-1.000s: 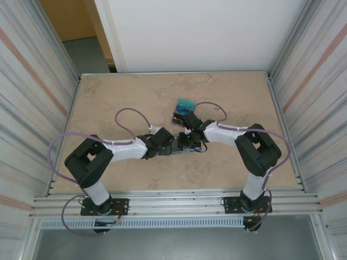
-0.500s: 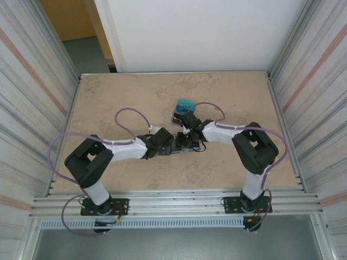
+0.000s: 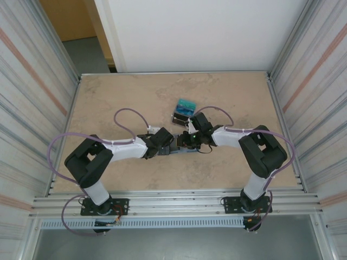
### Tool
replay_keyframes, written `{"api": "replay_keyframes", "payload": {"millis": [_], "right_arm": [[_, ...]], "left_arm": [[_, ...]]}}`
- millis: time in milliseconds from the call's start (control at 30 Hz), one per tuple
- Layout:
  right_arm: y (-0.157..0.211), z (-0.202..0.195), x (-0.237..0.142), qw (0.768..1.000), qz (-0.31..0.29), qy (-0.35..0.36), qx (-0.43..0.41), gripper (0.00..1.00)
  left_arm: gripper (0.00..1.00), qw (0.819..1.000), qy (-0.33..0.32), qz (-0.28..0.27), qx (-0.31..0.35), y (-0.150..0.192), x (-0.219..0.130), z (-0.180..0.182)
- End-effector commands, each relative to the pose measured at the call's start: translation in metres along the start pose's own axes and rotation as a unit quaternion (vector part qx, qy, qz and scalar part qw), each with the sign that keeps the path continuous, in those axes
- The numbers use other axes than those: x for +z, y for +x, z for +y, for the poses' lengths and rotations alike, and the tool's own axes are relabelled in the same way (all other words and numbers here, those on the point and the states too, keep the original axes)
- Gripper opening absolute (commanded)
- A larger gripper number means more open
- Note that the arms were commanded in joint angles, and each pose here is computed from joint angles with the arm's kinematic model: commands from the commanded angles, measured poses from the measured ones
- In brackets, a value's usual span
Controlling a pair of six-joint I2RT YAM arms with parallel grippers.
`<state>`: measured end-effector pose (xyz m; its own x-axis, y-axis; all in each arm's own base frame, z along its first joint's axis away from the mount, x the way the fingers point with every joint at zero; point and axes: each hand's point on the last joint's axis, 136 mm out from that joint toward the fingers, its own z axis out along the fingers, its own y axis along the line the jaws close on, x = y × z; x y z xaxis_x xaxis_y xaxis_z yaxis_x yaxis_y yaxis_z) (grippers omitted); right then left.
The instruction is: Take the credit cards out of the card holder
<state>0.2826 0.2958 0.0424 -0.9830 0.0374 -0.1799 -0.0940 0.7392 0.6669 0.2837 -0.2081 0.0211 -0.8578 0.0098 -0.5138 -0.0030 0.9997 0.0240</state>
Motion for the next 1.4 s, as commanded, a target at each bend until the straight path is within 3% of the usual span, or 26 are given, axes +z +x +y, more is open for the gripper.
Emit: {"api": "replay_keyframes", "payload": {"millis": [0, 400, 1367], "right_arm": [[-0.005, 0.023, -0.004, 0.999, -0.006, -0.053, -0.006, 0.23], [-0.001, 0.014, 0.014, 0.998, 0.011, -0.062, 0.011, 0.22], [-0.008, 0.02, -0.006, 0.99, -0.012, -0.136, 0.036, 0.12]], "left_arm": [[0.99, 0.999, -0.036, 0.013, 0.001, 0.006, 0.001, 0.014], [0.99, 0.999, -0.04, 0.014, 0.004, 0.005, 0.0, 0.016], [0.99, 0.998, -0.064, 0.023, 0.011, 0.008, 0.001, 0.025]]}}
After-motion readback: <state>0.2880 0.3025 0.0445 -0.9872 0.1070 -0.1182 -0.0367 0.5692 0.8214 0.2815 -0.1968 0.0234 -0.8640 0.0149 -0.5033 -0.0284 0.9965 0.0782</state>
